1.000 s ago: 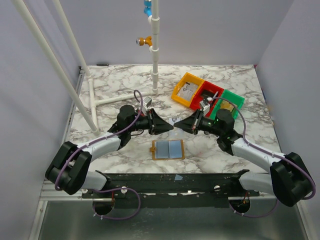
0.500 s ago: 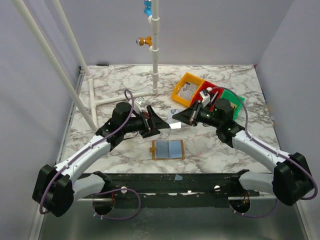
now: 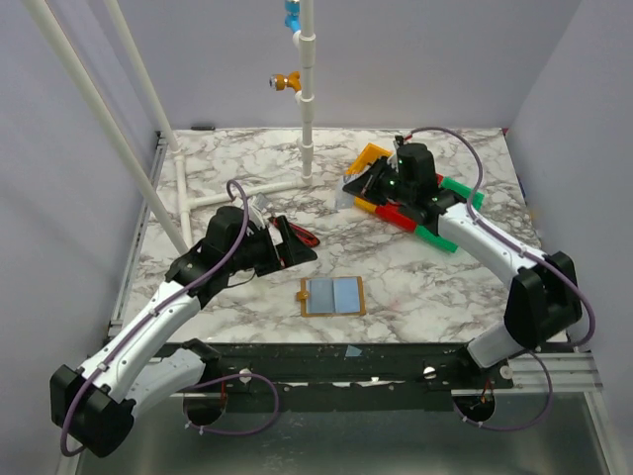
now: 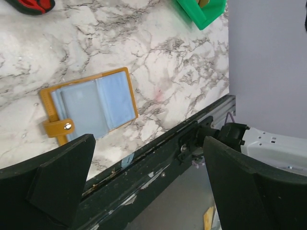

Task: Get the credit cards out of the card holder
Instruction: Place the credit card in the storage box.

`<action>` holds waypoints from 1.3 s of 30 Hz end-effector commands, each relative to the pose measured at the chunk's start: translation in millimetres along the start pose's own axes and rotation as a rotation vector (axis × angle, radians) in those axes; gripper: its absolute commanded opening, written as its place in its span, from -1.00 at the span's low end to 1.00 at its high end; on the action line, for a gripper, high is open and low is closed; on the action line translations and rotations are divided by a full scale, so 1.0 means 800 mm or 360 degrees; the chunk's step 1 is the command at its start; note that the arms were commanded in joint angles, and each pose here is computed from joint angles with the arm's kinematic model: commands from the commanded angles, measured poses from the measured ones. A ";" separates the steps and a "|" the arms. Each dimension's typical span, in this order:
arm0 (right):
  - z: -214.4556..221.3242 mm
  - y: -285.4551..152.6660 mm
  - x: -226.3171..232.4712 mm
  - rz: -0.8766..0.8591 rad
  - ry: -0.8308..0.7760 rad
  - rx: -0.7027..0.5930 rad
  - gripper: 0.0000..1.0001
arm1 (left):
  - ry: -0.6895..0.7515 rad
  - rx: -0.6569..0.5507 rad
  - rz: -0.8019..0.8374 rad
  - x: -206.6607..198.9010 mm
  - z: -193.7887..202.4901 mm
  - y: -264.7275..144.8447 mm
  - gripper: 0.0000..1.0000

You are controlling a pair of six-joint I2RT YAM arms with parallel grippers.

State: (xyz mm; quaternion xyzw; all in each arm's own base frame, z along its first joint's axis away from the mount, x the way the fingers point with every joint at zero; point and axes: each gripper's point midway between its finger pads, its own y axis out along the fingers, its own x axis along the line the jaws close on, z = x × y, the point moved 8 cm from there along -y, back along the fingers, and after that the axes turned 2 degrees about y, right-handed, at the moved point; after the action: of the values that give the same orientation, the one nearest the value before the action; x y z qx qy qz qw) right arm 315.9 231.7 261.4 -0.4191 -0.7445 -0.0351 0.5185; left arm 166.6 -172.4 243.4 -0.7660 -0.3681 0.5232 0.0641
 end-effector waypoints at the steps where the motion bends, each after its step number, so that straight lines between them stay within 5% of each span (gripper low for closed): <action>1: -0.037 0.027 -0.039 0.0346 -0.0085 -0.0130 -0.99 | 0.0091 -0.0050 -0.0121 0.005 -0.001 -0.020 0.97; 15: -0.122 0.110 -0.117 0.0640 -0.0030 -0.0289 -0.99 | 0.0155 -0.0070 -0.0090 -0.005 0.002 -0.044 0.97; 34: -0.140 0.179 -0.179 0.0861 0.0066 -0.0303 -0.98 | 0.0123 -0.0073 -0.0080 -0.013 -0.003 -0.046 0.97; 39: -0.143 0.181 -0.178 0.0875 0.0047 -0.0292 -0.59 | 0.0124 -0.0076 -0.0080 -0.014 -0.004 -0.047 0.97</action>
State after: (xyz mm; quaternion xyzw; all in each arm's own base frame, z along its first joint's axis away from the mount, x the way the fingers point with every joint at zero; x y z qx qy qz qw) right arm 505.0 189.5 143.2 -0.6351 -0.5980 0.0287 0.4881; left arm 147.2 -152.2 260.8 -0.7744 -0.3939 0.4878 0.0842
